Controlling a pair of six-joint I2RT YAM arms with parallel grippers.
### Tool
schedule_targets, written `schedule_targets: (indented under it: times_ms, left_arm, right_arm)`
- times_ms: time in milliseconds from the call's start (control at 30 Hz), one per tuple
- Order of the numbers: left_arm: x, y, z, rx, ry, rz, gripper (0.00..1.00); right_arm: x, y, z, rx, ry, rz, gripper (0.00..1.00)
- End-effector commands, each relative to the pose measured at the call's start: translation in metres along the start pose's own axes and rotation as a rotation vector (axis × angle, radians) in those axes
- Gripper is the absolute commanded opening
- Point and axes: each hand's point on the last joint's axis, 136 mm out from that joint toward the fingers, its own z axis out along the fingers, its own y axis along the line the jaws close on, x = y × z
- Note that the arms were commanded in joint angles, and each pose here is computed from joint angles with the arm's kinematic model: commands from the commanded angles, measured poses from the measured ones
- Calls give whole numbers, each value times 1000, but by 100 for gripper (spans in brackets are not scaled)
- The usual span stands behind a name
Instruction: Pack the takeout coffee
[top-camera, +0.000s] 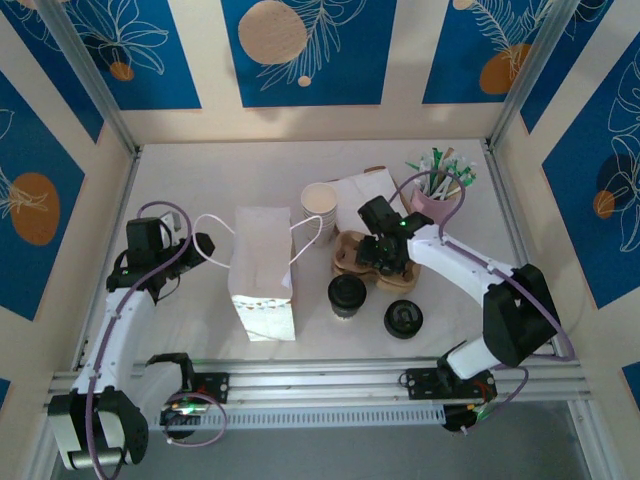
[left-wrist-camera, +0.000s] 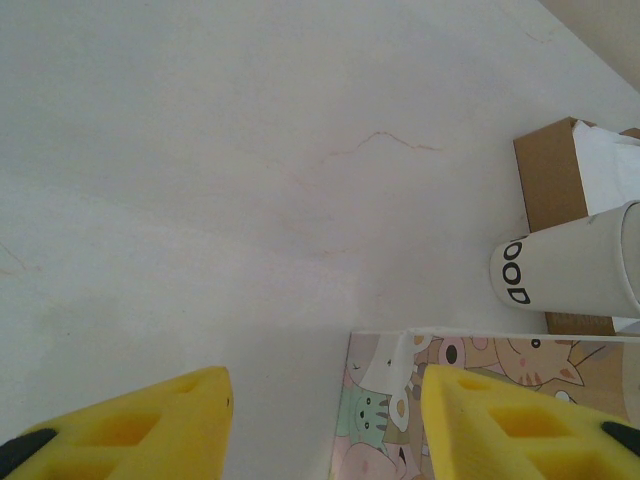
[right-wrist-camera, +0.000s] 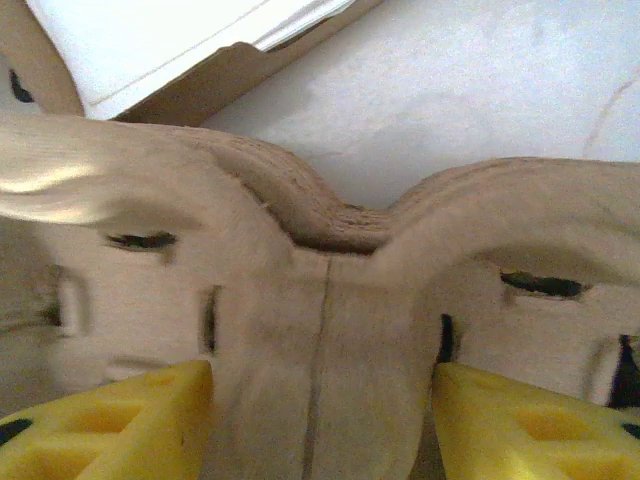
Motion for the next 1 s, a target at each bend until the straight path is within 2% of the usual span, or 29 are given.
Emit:
schedule_targets:
  times_ms: [0,67,300,600,767,967]
  left_arm:
    - [-1,-4,-2,7,-1,20,53]
    - [-1,-4,-2,7,-2,21,53]
    - [-1,-4,-2,8,0,22,53]
    - [-1,-4,-1,7,2,21,53]
    - [-1,-4,-2,8,-1,22,53]
    - [-1,-4,-1,8,-1,24,53]
  right_arm:
    - [2,2,-4,-65,13,58,60]
    - [1,-7,-7,22,0,33,60]
    - [0,0,-11,-20,-14,19,59]
    - [0,-11,0,107,2,-7,67]
    - [1,-7,9,112,16,-8,67]
    - [-2,-3,15,114,15,-5,62]
